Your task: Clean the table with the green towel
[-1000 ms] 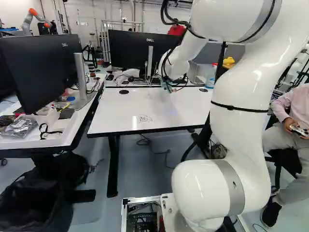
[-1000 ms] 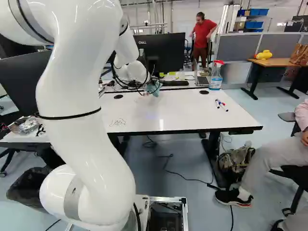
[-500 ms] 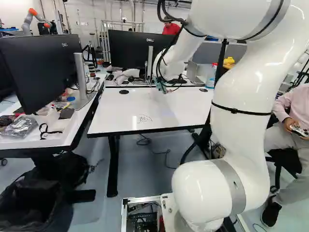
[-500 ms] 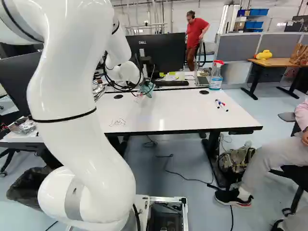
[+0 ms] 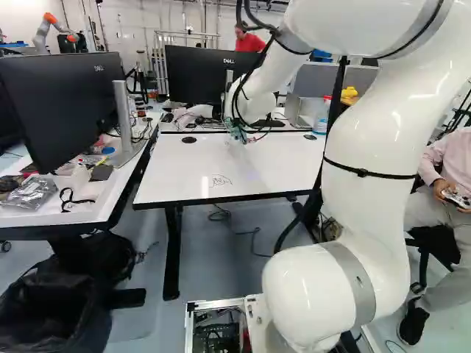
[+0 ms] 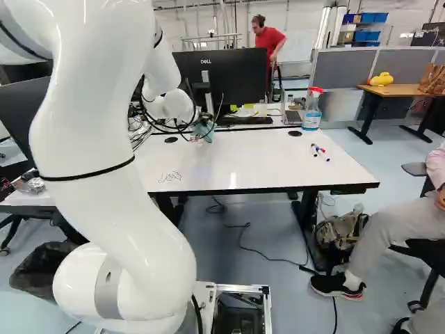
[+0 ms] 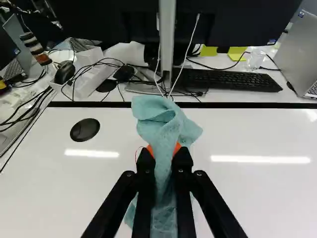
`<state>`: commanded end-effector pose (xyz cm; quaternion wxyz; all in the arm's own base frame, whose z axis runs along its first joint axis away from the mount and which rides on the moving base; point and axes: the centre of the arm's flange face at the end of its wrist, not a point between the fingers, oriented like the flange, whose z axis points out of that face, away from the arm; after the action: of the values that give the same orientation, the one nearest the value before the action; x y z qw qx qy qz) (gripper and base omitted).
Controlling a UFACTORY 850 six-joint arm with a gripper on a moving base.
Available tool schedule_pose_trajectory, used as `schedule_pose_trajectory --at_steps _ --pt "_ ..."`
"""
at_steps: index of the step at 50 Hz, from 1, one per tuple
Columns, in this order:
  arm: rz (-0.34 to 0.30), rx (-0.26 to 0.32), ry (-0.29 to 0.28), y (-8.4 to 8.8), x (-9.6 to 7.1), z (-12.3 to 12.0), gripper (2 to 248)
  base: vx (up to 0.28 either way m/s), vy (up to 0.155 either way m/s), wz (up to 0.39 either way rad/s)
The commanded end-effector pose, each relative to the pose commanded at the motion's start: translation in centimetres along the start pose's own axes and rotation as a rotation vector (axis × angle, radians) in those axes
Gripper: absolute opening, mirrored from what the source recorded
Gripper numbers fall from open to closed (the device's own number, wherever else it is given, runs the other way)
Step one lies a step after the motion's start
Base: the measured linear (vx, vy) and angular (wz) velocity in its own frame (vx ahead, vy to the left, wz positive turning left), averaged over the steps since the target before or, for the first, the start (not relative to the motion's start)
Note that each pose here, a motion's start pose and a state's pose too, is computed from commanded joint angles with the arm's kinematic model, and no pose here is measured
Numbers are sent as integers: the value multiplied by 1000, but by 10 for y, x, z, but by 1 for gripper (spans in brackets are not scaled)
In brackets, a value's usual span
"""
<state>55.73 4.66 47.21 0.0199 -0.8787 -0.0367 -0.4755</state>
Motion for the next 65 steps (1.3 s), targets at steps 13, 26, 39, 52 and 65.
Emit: schedule_pose_trajectory --at_steps 13,26,39,52,65 --pt "-8 12 -38 -8 -4 -2 47 0 0 0" --pt "-8 12 -102 -8 -10 -2 47 0 0 0" --pt "-8 11 -164 -7 -12 3 47 0 0 0" --pt "-7 9 -218 -6 -11 13 47 0 0 0" --pt "-6 7 -271 -5 -9 24 47 0 0 0"
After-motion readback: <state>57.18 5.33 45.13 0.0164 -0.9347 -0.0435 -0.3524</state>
